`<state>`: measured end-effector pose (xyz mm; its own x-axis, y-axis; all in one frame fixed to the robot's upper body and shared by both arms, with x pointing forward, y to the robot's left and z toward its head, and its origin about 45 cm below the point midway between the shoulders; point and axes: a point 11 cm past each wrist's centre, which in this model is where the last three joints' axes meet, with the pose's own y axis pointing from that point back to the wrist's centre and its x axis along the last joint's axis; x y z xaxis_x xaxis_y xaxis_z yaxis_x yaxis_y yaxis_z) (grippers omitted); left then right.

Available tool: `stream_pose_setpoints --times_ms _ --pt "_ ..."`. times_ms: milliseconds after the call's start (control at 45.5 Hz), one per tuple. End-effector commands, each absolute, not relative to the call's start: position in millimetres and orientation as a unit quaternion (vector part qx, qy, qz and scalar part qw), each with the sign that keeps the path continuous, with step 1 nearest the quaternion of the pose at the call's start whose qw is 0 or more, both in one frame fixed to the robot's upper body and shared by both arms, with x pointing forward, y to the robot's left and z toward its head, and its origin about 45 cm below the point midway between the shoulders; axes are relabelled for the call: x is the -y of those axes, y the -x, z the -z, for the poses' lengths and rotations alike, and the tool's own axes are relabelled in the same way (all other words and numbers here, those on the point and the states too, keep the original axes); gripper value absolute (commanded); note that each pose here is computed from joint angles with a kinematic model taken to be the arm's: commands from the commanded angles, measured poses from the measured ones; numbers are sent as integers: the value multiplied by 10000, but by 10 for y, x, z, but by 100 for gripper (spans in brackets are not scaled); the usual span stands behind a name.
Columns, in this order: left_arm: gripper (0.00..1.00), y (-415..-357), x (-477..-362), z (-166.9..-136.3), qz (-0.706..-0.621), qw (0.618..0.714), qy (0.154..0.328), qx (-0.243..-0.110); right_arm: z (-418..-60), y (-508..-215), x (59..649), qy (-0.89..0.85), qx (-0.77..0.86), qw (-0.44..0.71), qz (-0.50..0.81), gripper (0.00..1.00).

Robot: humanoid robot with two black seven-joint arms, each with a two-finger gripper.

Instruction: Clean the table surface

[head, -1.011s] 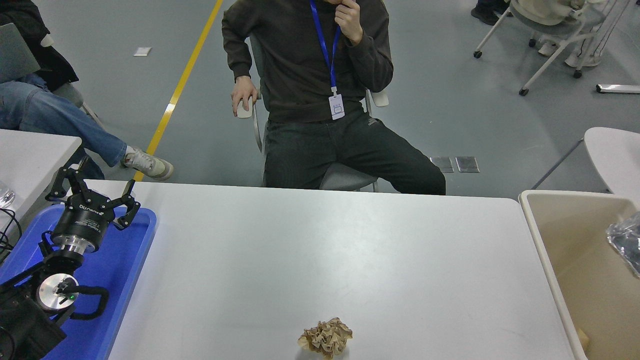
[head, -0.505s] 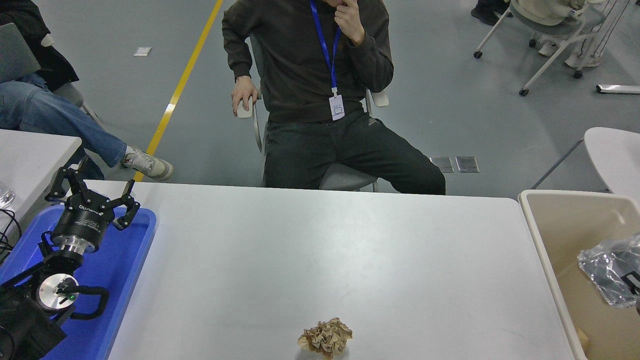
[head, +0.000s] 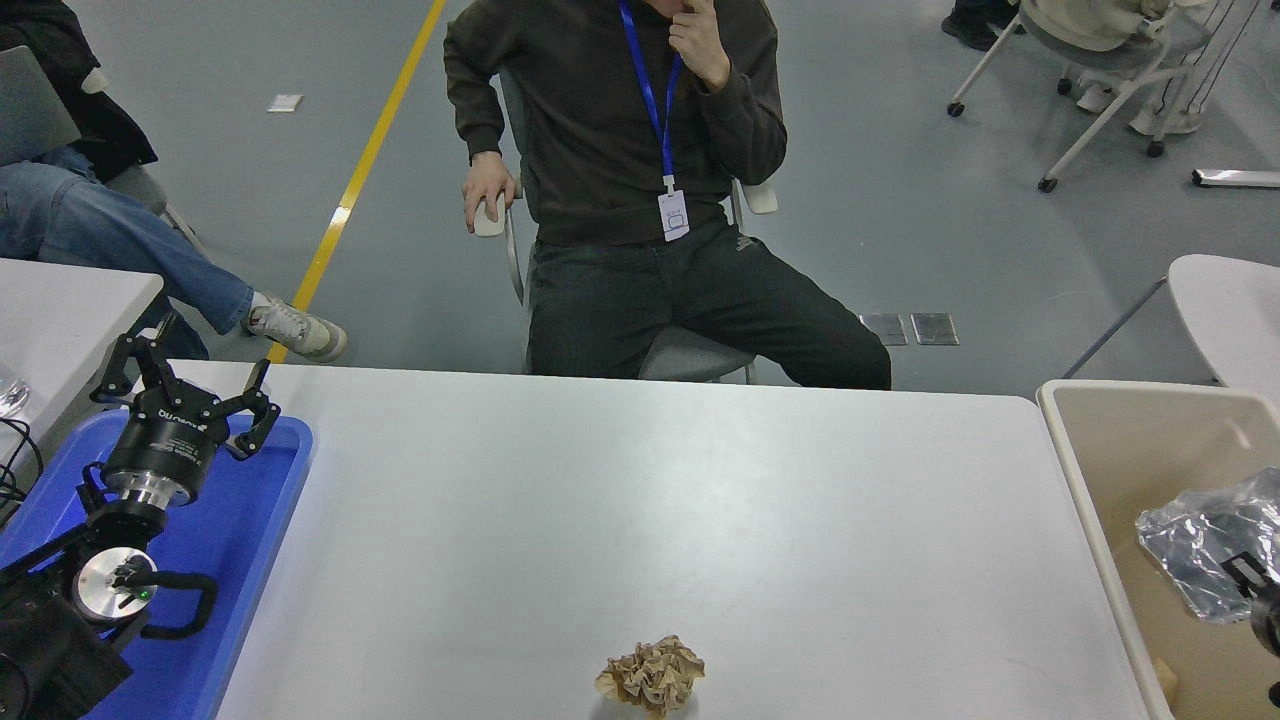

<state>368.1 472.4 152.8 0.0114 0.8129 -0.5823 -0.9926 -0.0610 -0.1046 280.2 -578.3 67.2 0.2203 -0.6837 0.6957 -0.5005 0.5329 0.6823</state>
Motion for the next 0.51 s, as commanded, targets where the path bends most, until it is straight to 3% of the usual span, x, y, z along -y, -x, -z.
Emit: stream_pose_setpoints --times_ms 0,66,198,374,484 --pt "100 -3680 -4727 -1528 -6815 6624 2580 -1739 -672 -2796 5789 -4758 6230 6162 759 1" --pt "100 -3680 -4727 -1528 -6815 6624 2580 -1739 -678 -2798 5795 -4734 6262 6150 745 9" --pt "100 -3680 -4726 -1527 -6813 6626 2575 -1744 -696 -2807 5809 -4654 6332 6150 655 35" --pt "100 -3682 -4722 -1527 -6808 6629 2578 -1747 -677 -2784 5809 -4630 6332 6168 649 47" --pt "100 -3680 -4726 -1527 -6813 6626 2575 -1744 -688 -2783 5822 -4599 6353 6173 624 60"
